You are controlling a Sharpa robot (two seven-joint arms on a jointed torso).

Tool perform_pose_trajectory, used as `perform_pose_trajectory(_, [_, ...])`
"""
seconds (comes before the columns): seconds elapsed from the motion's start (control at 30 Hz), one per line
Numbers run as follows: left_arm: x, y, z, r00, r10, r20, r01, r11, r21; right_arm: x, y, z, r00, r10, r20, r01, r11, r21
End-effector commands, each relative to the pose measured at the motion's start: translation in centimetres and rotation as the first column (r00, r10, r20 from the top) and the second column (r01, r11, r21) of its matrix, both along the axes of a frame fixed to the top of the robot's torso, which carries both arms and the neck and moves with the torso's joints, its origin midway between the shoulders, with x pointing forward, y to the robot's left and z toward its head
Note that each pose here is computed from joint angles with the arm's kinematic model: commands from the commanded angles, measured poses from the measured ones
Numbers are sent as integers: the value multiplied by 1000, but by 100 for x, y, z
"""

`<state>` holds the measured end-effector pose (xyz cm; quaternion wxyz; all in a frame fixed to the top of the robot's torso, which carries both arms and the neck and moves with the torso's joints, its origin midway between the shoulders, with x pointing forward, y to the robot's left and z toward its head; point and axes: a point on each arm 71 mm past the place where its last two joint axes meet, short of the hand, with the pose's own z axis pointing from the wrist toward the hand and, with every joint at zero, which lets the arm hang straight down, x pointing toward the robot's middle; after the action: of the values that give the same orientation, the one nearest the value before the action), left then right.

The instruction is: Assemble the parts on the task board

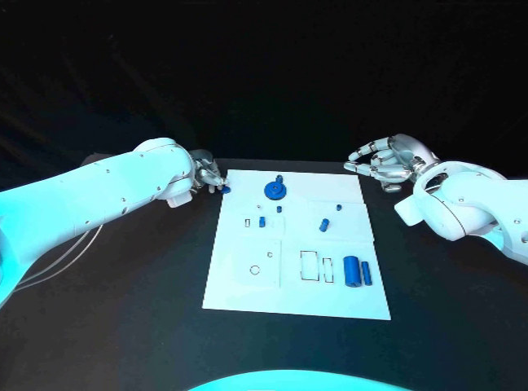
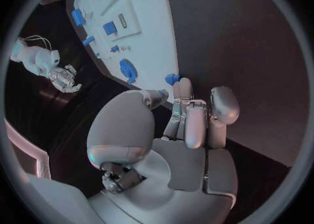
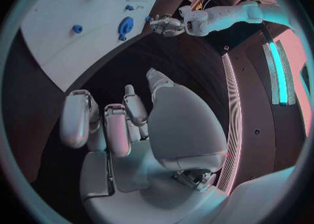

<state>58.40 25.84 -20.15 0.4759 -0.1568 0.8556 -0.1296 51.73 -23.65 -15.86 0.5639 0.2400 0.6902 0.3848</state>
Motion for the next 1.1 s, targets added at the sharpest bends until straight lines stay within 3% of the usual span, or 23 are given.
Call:
perform_pose_trajectory(0.03, [7,-12,10,1000,5,4,-5,1000,-1,-1,7,-3,1000,4,0,-4,1000,0])
perform_pose_trajectory(1.1, [26,-48,-11,1000,13,-16,-12,1000,23,-5,9,-3,1000,4,-1,-4,1000,0])
